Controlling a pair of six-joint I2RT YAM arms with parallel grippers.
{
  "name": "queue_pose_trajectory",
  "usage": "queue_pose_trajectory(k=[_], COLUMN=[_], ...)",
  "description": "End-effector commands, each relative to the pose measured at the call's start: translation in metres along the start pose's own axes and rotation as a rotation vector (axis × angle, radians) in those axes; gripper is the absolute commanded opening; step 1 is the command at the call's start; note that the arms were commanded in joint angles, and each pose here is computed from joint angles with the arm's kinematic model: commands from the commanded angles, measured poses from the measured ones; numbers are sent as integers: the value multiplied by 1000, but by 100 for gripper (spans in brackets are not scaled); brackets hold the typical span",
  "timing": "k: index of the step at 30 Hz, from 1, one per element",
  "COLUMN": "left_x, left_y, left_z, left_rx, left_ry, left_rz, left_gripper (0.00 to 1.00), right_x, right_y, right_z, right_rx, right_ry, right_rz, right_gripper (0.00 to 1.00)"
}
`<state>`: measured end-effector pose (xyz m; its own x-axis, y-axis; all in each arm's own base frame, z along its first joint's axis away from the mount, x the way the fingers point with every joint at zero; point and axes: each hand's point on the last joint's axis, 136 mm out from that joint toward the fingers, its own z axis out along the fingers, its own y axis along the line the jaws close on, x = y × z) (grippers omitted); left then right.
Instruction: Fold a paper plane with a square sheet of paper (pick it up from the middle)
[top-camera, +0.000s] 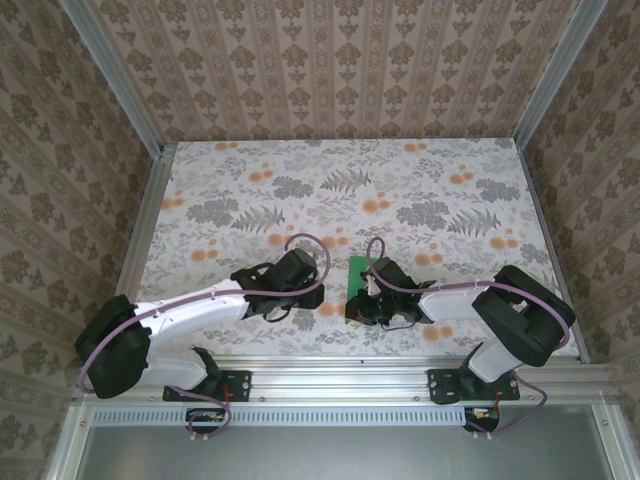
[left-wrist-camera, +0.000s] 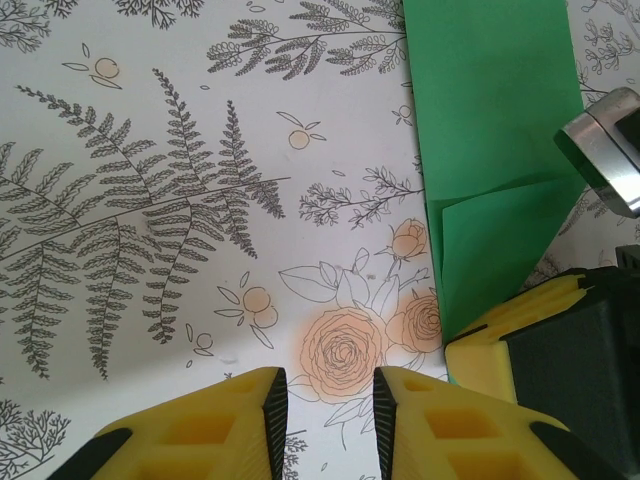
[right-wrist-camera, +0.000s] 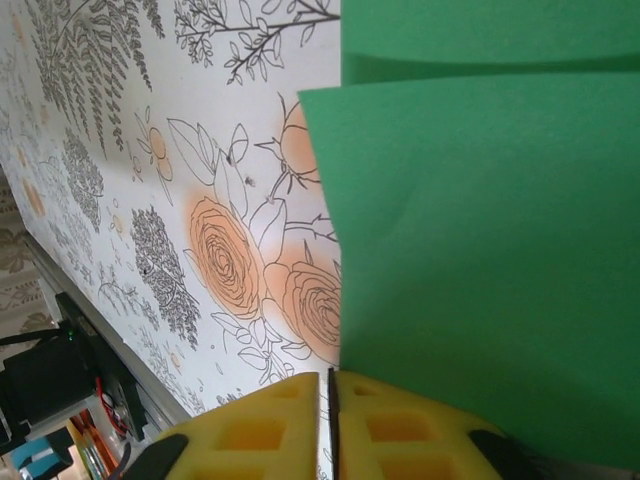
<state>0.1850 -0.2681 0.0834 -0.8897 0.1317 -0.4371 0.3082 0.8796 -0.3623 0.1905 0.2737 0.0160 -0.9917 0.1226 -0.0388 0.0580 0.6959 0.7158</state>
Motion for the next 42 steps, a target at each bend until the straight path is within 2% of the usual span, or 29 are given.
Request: queue_pose_trajectory(k=[1, 4, 9, 16, 30, 42], left_x=[-9, -16, -28, -24, -28, -14], left_y=[-11, -25, -55, -90, -75, -47], left_z=[-2, -1, 7, 34, 82, 100], left_rx=[24, 61, 142, 214, 107, -2], left_ry=[11, 24, 52, 174, 237, 279], left_rz=[19, 44, 80, 156, 160, 154], left_gripper=[31, 28, 22, 13, 5, 2], right_x=[-4, -21, -46, -60, -64, -67], right_y=[14, 10, -32, -47, -43, -43], right_z=[-16, -47, -91, -99, -83, -77], right_rx=[-10, 46, 129, 125, 63, 42], right_ry=[-23, -114, -221, -212, -175, -165], right_rz=[-26, -41, 55, 104, 123, 139], right_gripper=[19, 24, 31, 40, 45, 47])
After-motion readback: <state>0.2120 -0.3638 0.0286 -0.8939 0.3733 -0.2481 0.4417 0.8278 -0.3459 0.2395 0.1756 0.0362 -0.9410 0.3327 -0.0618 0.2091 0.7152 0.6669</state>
